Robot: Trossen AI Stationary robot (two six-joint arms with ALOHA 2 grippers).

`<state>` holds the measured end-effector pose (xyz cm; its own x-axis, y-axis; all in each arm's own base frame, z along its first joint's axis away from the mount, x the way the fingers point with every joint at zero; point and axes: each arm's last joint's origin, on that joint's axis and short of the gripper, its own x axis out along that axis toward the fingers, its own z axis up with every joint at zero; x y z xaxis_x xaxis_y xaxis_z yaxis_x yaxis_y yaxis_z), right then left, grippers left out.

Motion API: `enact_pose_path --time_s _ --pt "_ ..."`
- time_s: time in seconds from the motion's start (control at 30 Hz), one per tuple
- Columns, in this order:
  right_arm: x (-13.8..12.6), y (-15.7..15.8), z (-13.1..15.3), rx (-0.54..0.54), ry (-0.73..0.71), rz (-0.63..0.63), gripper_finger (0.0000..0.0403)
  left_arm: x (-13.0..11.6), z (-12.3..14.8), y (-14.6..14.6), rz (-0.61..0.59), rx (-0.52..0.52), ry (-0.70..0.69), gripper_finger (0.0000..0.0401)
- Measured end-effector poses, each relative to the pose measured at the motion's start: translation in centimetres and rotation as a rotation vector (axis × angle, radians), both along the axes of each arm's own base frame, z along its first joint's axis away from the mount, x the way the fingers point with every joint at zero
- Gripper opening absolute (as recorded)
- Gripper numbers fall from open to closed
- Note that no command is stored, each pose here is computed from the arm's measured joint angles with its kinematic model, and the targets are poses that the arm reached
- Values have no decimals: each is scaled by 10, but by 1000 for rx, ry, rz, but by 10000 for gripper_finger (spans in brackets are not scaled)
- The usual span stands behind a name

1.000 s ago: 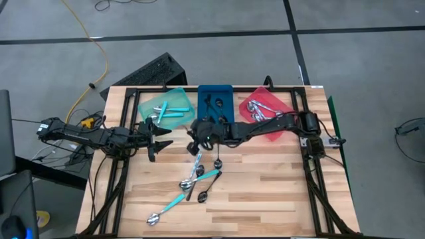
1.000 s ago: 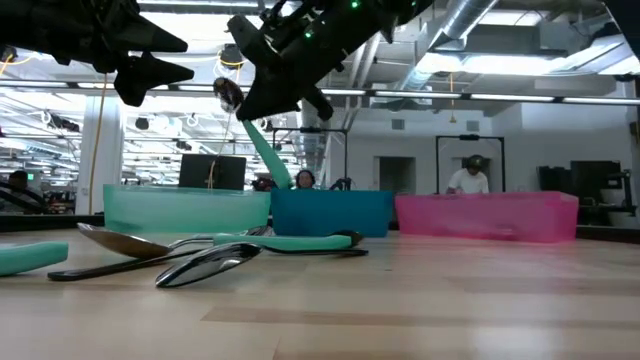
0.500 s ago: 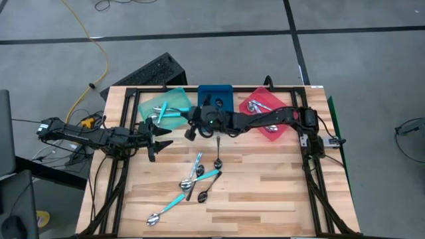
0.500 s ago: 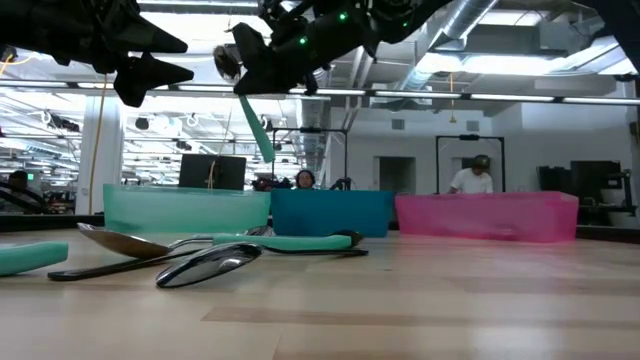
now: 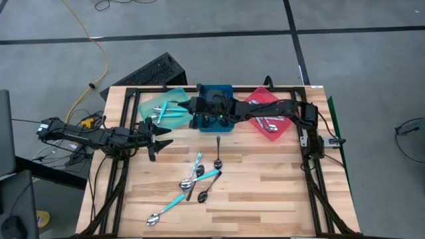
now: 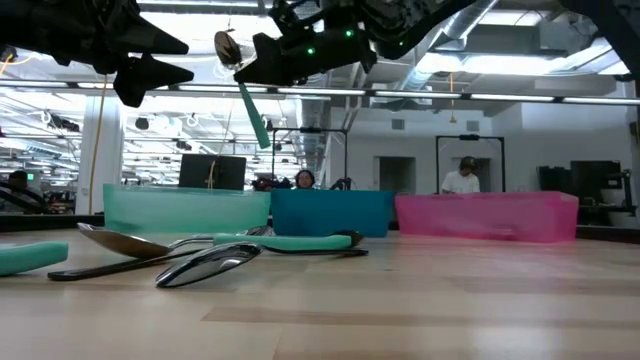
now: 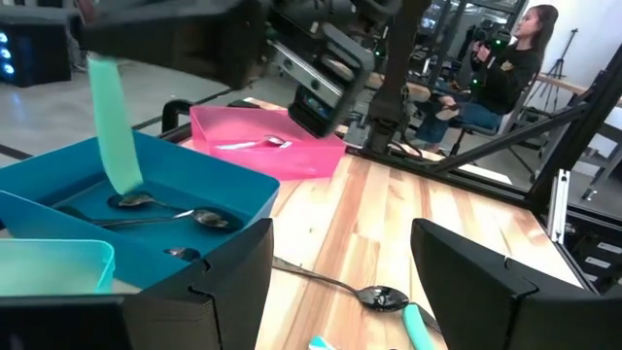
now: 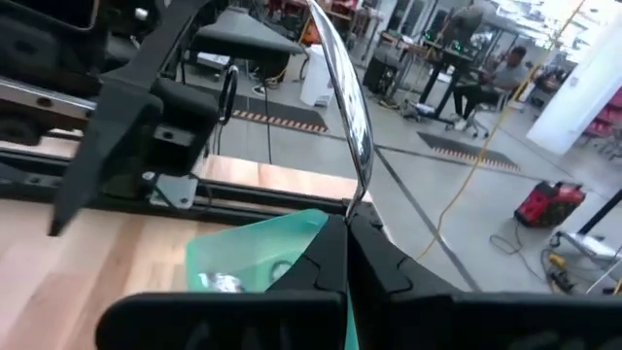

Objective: Sort silverware by color (type)
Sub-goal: Put the blue spoon into the light blue bin

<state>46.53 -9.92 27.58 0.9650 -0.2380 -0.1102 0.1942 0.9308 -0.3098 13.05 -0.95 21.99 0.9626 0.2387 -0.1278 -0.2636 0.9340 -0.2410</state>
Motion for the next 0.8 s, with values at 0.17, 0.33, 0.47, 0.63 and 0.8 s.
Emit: enact_pose_path --time_s 0.17,0.33,0.47,0.63,0.8 --pt "0 -14 12 -25 -9 36 20 0 0 0 0 1 5 228" --pt "-1 -25 35 -48 -61 32 20 0 0 0 1 1 5 228" --pt "-2 -35 47 -55 -69 15 20 0 0 0 2 0 5 228" --pt "-3 -39 57 -67 -60 64 20 0 0 0 2 0 4 228" --pt "-2 -39 69 -78 -96 114 20 0 0 0 3 -1 4 228"
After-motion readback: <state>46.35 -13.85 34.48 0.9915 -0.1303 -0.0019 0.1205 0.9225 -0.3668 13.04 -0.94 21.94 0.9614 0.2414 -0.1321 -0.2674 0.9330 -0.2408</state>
